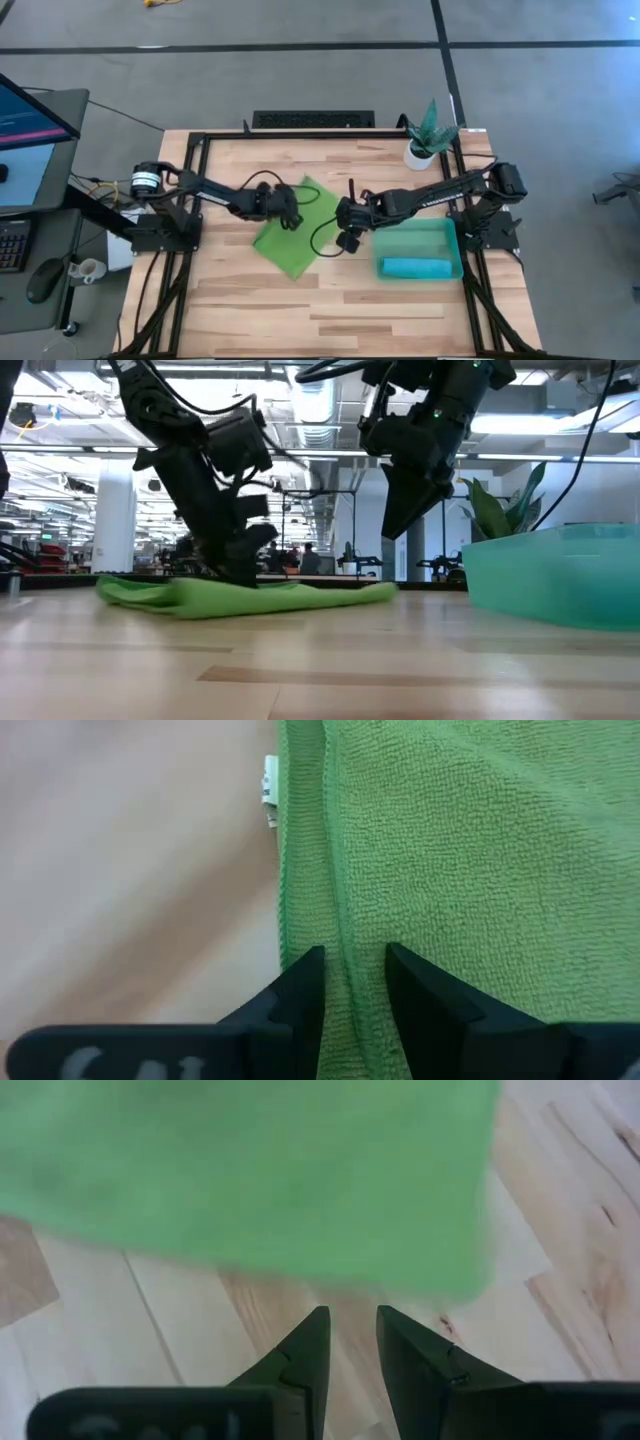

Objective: Roll microfiber towels into tight, uniform cylinder then place into a basket
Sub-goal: Fold the green microfiber towel

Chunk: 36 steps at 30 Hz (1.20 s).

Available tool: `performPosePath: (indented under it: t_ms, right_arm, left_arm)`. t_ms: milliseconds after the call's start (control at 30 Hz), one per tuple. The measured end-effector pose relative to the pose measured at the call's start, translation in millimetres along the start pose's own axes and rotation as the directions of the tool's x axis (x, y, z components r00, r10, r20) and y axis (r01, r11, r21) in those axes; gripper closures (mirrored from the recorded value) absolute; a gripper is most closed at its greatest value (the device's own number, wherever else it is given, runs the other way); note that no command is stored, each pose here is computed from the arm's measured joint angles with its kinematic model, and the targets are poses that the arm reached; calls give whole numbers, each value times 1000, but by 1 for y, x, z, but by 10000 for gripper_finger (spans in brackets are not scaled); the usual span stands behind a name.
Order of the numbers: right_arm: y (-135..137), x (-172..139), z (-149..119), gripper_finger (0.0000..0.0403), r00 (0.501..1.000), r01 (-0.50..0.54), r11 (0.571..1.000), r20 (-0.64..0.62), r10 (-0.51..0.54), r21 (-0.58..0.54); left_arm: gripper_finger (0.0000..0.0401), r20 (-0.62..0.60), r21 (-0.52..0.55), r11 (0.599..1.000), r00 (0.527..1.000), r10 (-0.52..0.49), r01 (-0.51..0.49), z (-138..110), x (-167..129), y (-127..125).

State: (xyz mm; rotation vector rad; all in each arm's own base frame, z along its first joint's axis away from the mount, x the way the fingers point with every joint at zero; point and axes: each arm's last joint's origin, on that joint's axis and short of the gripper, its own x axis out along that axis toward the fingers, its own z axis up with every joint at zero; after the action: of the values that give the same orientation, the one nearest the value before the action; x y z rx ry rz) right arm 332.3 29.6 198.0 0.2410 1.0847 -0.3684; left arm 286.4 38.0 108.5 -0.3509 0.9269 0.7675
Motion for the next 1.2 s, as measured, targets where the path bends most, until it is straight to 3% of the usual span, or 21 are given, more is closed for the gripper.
performPosePath:
  t_ms: [100,200,433,533,700,1200]
  right_arm:
    - [0,0,0,295,1000,-1,1000,2,1,-11]
    - [1,0,0,295,1000,5,1000,7,-5,-13]
    - [0,0,0,295,1000,14,1000,13,-14,-20]
    - [0,0,1,295,1000,13,1000,15,-12,-19]
    - [0,0,1,295,1000,21,1000,22,-20,-18]
    - [-1,1,7,295,995,47,999,86,-46,-2]
  left_arm:
    - [299,11,-141,986,996,94,-91,1,3,9]
    - [299,1,-154,986,997,71,-70,5,1,9]
    - [299,33,33,995,995,-94,93,19,-39,-17]
    - [299,-3,158,986,999,-43,43,12,-57,-16]
    - [299,-46,243,970,999,18,-6,-1,-84,-12]
    - [299,-201,301,949,979,-31,92,-42,-65,-47]
